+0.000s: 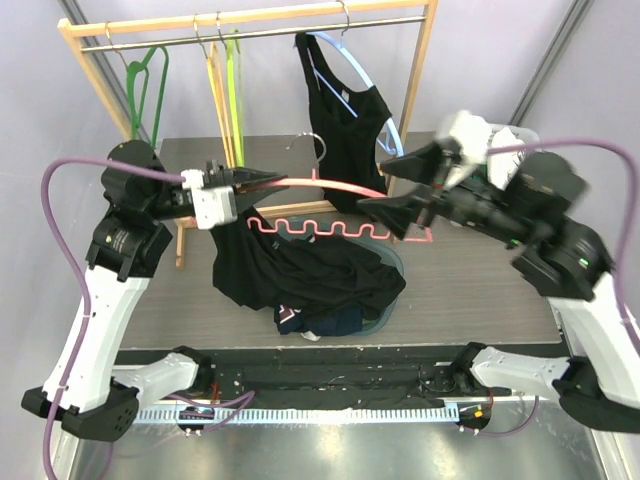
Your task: Remove the tank top from the hanger
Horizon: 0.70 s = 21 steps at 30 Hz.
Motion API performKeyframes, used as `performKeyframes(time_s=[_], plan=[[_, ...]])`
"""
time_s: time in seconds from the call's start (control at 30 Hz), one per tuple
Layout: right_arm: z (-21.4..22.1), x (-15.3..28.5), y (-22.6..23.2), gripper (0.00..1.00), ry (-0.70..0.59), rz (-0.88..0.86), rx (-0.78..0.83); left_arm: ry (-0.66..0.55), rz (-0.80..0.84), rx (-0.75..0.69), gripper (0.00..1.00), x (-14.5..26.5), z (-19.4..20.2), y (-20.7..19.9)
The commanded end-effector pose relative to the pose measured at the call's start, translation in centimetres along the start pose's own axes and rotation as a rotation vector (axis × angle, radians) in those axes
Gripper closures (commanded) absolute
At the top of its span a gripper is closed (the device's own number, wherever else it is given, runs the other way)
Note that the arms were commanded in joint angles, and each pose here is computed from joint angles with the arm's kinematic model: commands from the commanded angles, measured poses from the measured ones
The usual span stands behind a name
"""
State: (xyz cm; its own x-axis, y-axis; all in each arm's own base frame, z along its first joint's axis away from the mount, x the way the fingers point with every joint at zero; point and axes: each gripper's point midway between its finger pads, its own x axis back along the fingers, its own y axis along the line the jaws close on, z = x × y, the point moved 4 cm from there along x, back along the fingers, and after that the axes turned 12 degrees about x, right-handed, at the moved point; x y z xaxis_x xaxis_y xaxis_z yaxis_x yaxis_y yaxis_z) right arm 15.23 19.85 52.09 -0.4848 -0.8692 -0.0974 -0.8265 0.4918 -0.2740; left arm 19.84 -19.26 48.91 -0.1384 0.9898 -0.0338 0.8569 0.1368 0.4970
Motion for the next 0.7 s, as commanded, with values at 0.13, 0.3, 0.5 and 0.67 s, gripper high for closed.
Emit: performKeyframes(time_s=[0.13, 0.3, 0.5, 0.67], plan=[[-0.4, -0.3, 1.1, 0.22, 0.019, -0.116, 0.015, -0.068, 0.001, -0.327, 1.00, 0.4, -2.7, -1.2], [0.3, 0.2, 2.2, 0.25, 0.061, -0.186, -0.008, -0.072, 0.009, -0.336, 1.00, 0.2, -2.7, -1.4], [2.4, 0.2, 3.2, 0.31, 0.130, -0.239, -0.045, -0.073, 0.001, -0.344, 1.00, 0.2, -2.9, -1.3], [3.4, 0.5, 3.4, 0.34, 0.154, -0.229, -0.054, -0.079, 0.004, -0.346, 1.00, 0.4, -3.2, -1.6]])
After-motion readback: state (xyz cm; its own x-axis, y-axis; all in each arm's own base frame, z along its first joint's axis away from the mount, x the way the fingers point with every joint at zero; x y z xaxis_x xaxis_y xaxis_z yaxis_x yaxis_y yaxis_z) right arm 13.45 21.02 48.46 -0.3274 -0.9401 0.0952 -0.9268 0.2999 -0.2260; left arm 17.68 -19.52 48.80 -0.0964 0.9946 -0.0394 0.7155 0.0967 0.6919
